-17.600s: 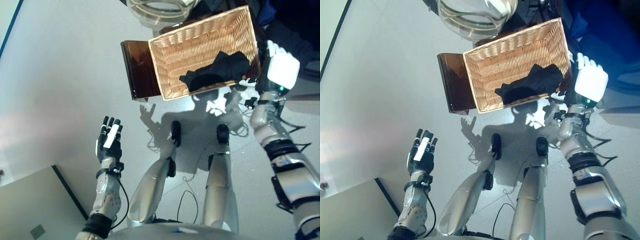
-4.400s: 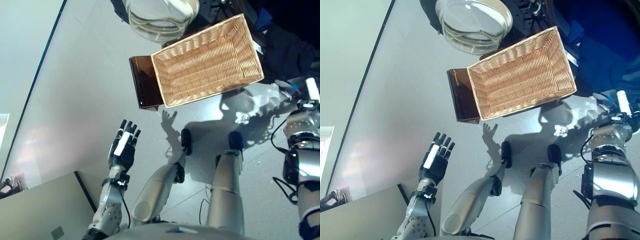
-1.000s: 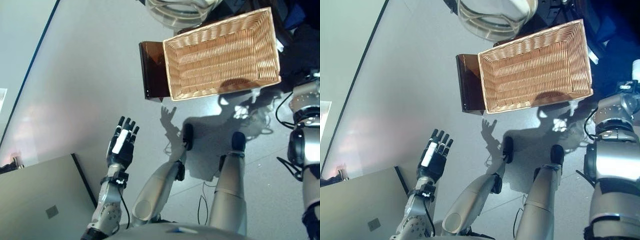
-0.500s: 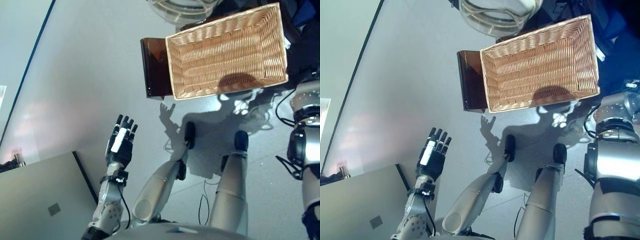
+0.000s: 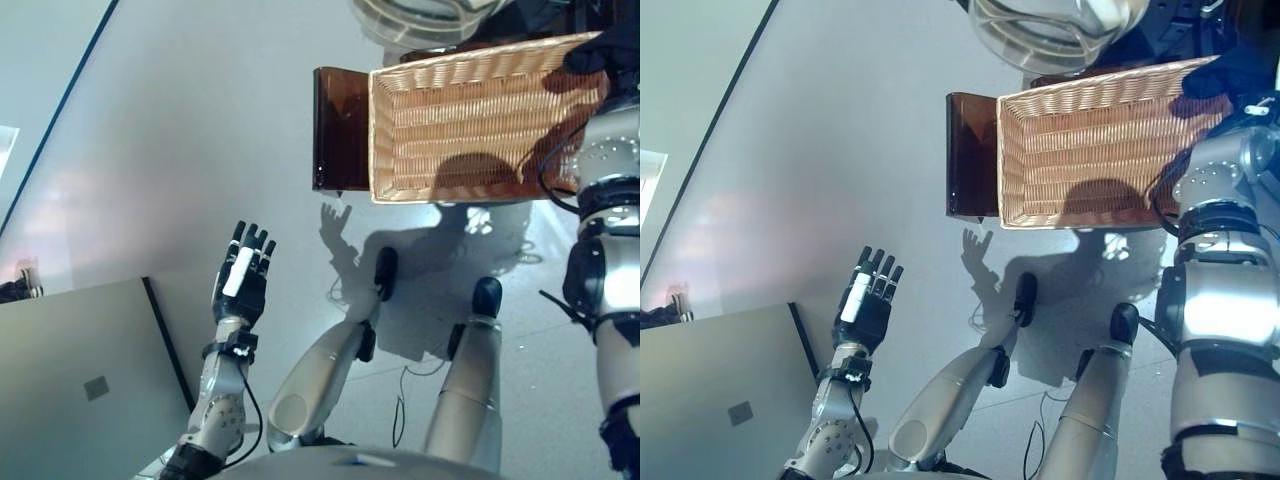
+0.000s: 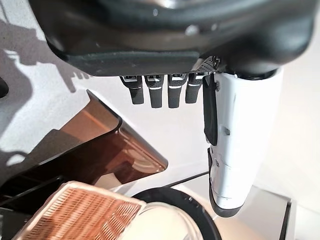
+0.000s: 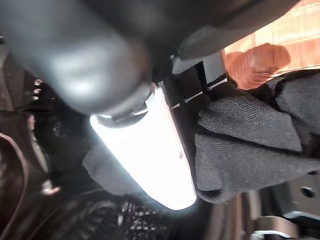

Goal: Pick up the clothes and place them into the washing machine

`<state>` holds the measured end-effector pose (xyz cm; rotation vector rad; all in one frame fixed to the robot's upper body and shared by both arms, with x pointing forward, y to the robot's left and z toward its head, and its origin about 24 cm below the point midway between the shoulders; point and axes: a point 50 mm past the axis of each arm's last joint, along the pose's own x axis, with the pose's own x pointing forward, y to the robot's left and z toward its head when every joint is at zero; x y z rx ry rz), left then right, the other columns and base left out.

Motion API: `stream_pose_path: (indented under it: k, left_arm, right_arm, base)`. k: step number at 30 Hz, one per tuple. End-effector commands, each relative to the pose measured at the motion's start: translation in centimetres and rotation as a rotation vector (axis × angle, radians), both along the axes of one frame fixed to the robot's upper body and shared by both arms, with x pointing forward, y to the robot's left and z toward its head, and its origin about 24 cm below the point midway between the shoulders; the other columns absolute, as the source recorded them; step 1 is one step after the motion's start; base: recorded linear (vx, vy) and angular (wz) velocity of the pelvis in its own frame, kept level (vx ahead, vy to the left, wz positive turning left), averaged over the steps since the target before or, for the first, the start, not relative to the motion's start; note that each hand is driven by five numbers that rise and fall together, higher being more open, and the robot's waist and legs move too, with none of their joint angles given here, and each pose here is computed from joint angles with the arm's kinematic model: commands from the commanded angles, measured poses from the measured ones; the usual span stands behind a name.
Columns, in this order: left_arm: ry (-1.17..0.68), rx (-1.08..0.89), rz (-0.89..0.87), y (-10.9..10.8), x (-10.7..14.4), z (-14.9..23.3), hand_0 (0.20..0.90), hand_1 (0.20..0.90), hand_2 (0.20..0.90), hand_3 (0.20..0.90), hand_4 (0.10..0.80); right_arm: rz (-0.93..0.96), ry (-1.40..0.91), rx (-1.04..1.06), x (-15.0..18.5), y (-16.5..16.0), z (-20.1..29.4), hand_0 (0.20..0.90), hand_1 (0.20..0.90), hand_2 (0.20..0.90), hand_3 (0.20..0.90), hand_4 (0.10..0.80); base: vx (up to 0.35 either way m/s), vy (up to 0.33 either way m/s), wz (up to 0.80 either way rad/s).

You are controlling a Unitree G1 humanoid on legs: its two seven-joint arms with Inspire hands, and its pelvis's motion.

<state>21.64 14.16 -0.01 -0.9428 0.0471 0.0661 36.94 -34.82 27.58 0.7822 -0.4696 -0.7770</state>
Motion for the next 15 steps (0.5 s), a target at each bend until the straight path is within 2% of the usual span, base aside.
stream_pose_path:
  k: [1,15]
  left_arm:
    - [-0.179,0.05,0.127,2.9,1.0,3.3,0.9,0.9,0.9,0.9,0.8]
    - [-0.154,0.082,0.125,3.4,0.2,2.9,0.9,0.9,0.9,0.9,0.8]
  right_arm:
    - [-0.037,-0.212,-0.2,-1.4,0.9,6.7,0.2,0.2,0.2,0.2,0.3]
    - [-0.217,-0.225,-0.242,-5.2,-2.9,9.3,0.2,0.2,0.2,0.2,0.3]
  base:
    - [0.0,0.0,0.0]
    - [-0.002,-0.016,-0.01]
